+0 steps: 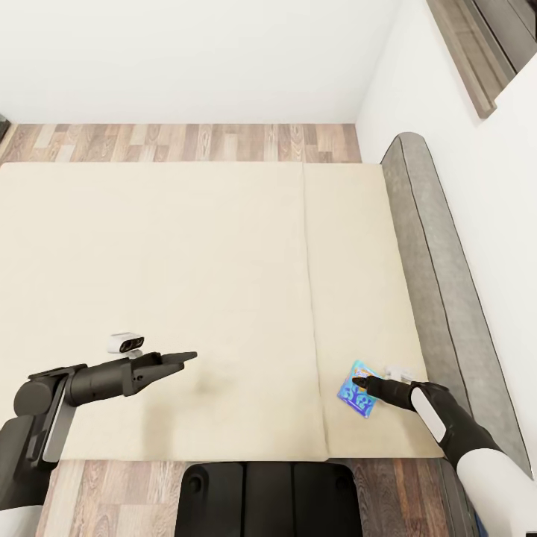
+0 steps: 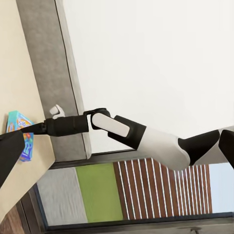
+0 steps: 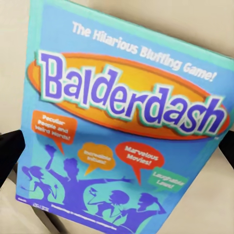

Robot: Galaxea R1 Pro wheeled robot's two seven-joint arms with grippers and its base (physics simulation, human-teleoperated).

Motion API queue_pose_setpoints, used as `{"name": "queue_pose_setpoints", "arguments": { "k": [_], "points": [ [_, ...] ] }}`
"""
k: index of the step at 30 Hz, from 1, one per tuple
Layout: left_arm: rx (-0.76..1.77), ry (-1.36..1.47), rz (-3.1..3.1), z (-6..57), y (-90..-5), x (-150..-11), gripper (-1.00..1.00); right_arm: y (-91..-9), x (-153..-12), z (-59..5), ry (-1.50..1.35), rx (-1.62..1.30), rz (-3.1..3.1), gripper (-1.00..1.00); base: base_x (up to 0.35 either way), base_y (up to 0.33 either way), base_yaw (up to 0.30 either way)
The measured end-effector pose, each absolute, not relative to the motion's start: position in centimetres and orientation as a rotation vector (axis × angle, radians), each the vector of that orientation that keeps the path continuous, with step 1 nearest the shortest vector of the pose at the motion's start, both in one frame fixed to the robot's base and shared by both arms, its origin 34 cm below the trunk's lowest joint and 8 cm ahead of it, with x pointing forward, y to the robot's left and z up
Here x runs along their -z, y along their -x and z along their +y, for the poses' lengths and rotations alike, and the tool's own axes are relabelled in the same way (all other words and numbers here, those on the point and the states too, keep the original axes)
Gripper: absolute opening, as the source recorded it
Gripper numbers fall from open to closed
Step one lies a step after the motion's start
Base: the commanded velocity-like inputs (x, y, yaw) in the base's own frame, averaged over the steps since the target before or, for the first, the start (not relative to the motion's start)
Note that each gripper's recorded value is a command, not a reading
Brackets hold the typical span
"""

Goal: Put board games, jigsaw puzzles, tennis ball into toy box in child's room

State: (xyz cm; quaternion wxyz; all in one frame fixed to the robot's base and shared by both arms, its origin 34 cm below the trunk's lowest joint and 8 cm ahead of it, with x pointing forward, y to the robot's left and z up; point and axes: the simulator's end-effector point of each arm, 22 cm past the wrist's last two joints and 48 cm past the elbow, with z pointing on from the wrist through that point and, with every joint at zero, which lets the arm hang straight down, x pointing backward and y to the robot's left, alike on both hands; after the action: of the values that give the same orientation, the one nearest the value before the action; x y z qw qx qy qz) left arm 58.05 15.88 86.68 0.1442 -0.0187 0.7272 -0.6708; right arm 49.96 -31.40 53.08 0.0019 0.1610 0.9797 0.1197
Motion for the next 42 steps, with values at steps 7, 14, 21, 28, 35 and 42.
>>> {"name": "queue_pose_setpoints", "arguments": {
  "k": [7,14,21,28,35,42],
  "points": [
    [1.935,0.052,2.097,15.8,-58.0,-86.7,1.0,-50.0,-53.1,-31.3,-0.505,-0.386,3.072,1.0,0.0,0.0,0.0],
    [1.937,0.052,2.096,15.7,-58.0,-86.7,1.0,-50.0,-53.1,-31.3,-0.507,-0.39,3.071,1.0,0.0,0.0,0.0],
    [1.938,0.052,2.096,15.7,-58.0,-86.7,1.0,-50.3,-53.4,-30.4,-0.507,-0.456,3.056,1.0,0.0,0.0,0.0],
    [1.939,0.051,2.096,15.7,-58.0,-86.7,1.0,-50.3,-53.4,-30.0,-0.512,-0.477,3.052,1.0,0.0,0.0,0.0],
    [1.939,0.051,2.096,15.7,-58.0,-86.7,1.0,-50.4,-53.5,-29.8,-0.515,-0.485,3.05,1.0,0.0,0.0,0.0],
    [1.94,0.051,2.096,15.7,-58.0,-86.7,1.0,-50.5,-53.5,-29.1,-0.514,-0.511,3.044,1.0,0.0,0.0,0.0]
  ]
}}
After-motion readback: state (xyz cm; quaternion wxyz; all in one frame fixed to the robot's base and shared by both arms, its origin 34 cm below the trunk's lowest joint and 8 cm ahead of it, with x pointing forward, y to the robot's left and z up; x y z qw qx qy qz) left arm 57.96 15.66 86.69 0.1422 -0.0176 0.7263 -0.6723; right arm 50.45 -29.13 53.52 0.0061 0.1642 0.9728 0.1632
